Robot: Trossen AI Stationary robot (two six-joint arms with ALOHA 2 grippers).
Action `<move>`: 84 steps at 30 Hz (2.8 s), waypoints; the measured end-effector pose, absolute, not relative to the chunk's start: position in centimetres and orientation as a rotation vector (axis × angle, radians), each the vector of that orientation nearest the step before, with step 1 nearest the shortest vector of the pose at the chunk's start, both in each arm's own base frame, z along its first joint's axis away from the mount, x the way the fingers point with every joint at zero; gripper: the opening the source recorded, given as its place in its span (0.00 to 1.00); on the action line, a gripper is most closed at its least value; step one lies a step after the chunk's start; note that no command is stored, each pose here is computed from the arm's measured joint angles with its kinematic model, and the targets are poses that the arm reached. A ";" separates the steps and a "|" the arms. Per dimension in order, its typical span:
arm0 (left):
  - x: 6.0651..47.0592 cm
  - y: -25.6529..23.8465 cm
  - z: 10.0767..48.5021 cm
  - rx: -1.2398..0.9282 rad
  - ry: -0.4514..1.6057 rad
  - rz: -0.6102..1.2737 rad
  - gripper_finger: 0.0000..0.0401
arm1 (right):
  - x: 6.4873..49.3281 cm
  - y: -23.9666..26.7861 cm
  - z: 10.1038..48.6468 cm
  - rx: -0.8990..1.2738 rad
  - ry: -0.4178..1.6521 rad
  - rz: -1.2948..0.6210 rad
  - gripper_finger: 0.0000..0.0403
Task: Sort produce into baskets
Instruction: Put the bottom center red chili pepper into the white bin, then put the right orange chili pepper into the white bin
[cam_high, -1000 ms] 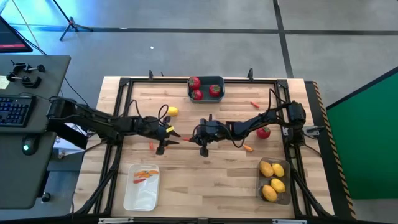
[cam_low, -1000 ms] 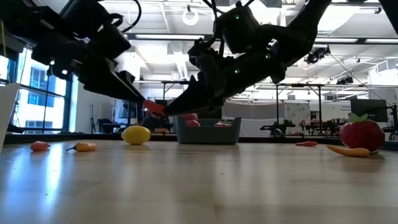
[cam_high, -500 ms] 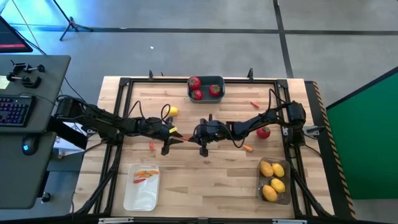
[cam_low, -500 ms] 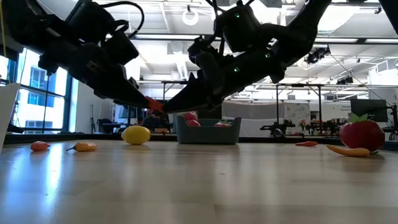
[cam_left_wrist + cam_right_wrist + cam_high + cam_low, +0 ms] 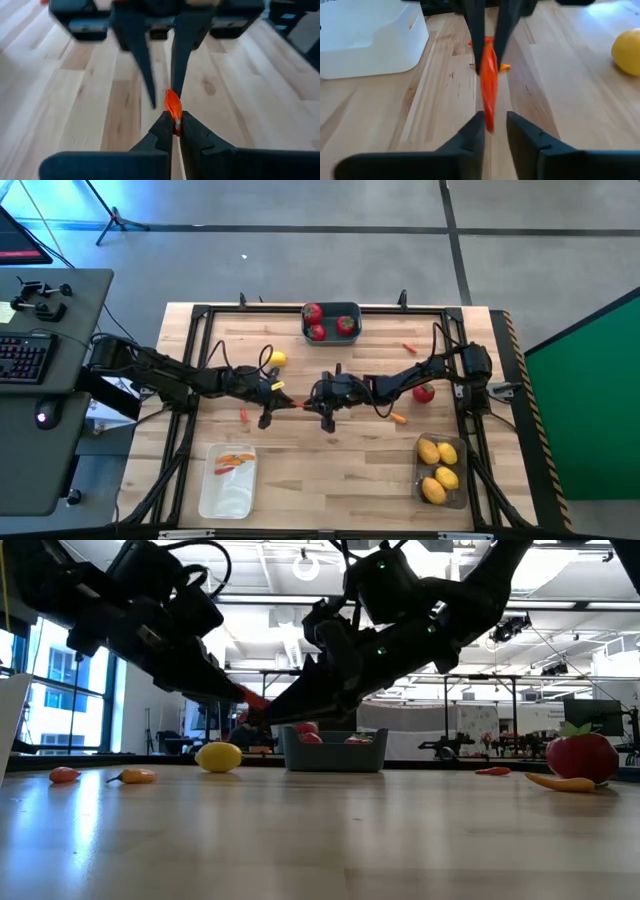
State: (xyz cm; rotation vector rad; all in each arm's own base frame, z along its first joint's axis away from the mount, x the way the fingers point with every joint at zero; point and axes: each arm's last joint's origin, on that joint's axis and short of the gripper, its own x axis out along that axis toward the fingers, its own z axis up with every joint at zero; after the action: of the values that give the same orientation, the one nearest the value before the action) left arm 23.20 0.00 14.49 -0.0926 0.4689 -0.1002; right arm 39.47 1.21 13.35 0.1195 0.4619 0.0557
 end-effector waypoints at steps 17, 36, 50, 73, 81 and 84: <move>17.6 -1.9 18.2 -0.320 0.659 -0.388 0.00 | 39.4 0.9 13.1 0.112 0.488 0.047 0.40; 13.3 -9.2 20.0 -0.530 1.245 -0.520 0.01 | 39.3 -1.5 13.0 0.118 0.493 -0.010 0.40; 13.7 -9.5 18.9 -0.495 1.302 -0.497 0.25 | 39.1 -2.5 12.8 0.117 0.522 -0.041 0.41; 16.6 -1.7 20.2 -0.378 0.918 -0.199 0.11 | 30.7 -2.3 17.8 0.253 1.150 -0.132 0.45; 18.2 0.5 19.3 -0.270 0.541 -0.134 0.05 | 27.1 0.6 17.5 0.336 1.512 -0.183 0.45; 18.1 1.1 18.8 -0.269 0.481 -0.110 0.03 | 26.7 1.4 17.5 0.361 1.547 -0.205 0.45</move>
State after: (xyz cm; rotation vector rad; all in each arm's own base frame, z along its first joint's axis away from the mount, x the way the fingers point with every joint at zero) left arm 18.13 1.07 18.78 -0.2690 0.4810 -0.1103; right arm 26.74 1.41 17.51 0.3610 1.5470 -0.2051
